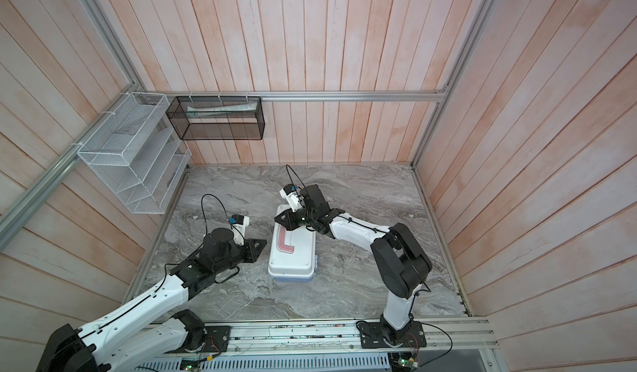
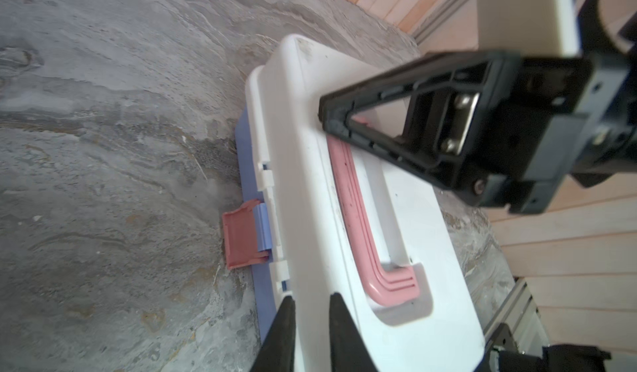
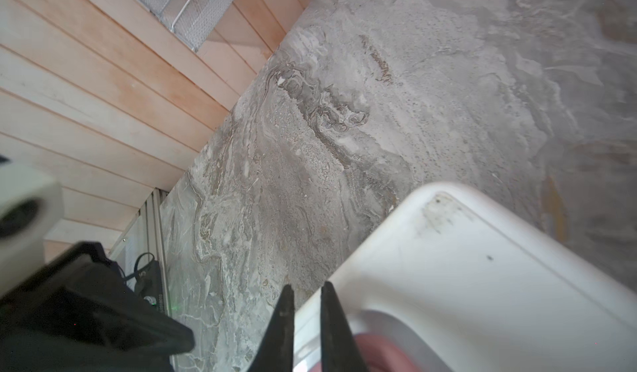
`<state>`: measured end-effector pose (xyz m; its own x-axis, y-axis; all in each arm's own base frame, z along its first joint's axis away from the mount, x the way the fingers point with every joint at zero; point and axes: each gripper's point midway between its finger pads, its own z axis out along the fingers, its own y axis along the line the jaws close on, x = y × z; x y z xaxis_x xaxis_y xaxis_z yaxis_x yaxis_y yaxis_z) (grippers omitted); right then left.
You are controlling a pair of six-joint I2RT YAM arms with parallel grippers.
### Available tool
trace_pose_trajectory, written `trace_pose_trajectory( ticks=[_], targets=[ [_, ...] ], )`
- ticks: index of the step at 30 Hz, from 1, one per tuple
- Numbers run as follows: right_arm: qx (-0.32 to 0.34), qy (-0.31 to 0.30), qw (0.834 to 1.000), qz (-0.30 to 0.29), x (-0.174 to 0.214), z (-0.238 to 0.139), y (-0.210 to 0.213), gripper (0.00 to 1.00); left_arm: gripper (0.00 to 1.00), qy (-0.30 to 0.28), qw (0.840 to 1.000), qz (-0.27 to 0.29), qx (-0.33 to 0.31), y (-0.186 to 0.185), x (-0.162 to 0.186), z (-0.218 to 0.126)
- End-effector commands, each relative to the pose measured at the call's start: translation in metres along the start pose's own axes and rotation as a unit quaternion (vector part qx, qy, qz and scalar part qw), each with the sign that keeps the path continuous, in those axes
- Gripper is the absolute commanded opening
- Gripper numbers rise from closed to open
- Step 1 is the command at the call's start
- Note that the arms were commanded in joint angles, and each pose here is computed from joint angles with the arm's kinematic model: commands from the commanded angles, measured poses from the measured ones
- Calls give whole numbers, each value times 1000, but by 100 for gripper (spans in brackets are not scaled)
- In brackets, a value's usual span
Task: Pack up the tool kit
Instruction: 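Press the white lid down onto the box with both grippers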
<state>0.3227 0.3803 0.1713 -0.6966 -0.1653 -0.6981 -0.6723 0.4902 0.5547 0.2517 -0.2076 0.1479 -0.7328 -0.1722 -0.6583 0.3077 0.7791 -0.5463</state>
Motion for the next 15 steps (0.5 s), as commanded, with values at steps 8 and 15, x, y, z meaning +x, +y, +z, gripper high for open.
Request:
trace_pose_trajectory(
  ticks=[8, 15],
  targets=[
    [138, -72, 987, 38, -8, -102, -52, 42, 23, 21, 998, 35, 50, -22, 13, 19],
    [128, -35, 990, 43, 17, -112, -66, 47, 21, 51, 995, 48, 77, -53, 37, 30]
  ],
)
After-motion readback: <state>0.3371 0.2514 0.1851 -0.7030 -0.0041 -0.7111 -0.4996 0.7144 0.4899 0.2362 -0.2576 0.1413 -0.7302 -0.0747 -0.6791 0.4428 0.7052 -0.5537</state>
